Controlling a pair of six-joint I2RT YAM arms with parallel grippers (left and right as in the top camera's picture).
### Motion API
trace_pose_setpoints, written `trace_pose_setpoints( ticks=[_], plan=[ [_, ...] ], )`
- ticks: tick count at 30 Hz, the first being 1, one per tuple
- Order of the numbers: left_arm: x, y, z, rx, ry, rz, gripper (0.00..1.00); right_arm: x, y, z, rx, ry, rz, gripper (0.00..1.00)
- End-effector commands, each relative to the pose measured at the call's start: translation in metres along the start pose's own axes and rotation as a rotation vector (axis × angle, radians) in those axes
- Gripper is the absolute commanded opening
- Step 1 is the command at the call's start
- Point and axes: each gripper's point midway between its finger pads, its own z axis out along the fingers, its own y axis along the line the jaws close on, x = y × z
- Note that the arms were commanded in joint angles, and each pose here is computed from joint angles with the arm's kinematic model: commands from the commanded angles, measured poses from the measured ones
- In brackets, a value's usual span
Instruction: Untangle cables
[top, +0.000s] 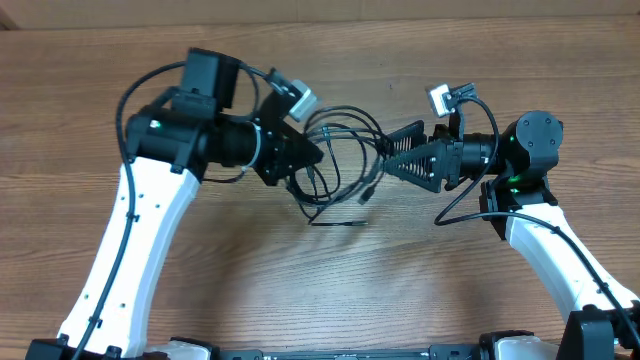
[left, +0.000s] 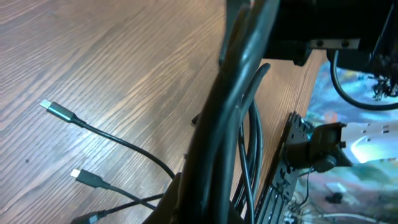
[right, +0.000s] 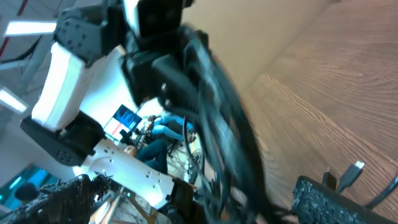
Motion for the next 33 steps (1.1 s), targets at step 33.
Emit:
trace_pose_setpoints(
  ticks=[33],
  plan=[
    [-0.012, -0.001, -0.026, 0.108, -0.1, -0.037, 0.04, -0.005, -0.053, -0.006, 0.21, -0.119, 0.104, 0.68]
  ],
)
